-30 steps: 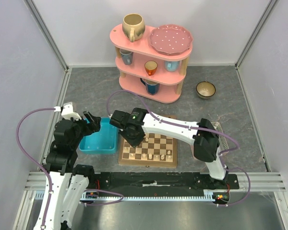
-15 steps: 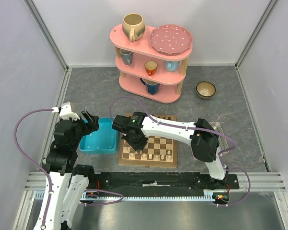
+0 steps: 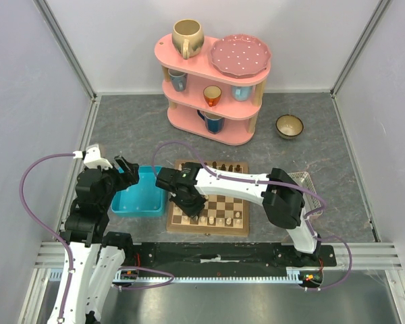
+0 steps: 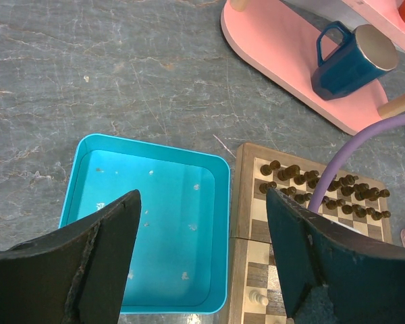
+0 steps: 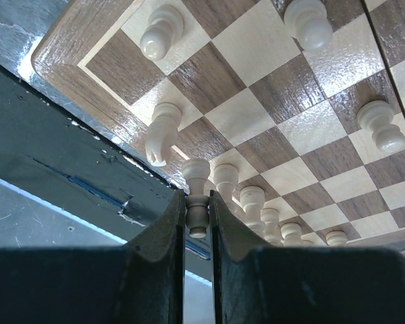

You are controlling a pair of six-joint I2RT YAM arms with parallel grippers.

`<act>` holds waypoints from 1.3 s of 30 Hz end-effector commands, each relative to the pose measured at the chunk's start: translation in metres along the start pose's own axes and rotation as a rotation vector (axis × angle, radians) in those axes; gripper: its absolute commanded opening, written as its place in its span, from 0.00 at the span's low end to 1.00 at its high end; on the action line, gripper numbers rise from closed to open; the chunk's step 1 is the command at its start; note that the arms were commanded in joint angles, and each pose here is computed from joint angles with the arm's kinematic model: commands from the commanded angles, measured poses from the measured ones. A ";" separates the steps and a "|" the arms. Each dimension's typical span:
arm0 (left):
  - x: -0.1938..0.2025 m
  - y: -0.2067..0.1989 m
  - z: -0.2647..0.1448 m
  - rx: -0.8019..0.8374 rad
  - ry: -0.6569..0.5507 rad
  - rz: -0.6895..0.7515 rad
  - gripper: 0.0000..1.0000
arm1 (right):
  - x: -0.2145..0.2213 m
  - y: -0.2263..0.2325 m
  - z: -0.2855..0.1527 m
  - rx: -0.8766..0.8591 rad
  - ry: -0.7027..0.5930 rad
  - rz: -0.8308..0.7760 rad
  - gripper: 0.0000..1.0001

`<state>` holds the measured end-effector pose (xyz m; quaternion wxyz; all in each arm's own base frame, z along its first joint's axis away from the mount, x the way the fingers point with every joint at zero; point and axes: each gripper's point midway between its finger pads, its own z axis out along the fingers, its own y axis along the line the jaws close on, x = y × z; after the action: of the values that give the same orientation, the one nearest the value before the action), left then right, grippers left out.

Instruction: Set up the chess pieces on the board

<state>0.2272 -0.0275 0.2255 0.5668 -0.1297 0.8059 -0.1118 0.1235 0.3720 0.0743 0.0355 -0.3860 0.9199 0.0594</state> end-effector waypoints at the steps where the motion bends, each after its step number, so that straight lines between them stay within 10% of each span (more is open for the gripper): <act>1: -0.008 -0.002 0.001 0.005 -0.038 -0.017 0.81 | 0.005 0.006 0.005 -0.022 0.026 -0.030 0.00; 39: -0.008 -0.003 0.001 0.013 -0.042 -0.013 0.81 | 0.001 0.006 0.020 -0.006 0.034 -0.039 0.02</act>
<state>0.2278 -0.0278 0.2244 0.5674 -0.1292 0.8054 -0.1126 0.1178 0.3712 0.0559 0.0157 -0.3933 0.9179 0.0508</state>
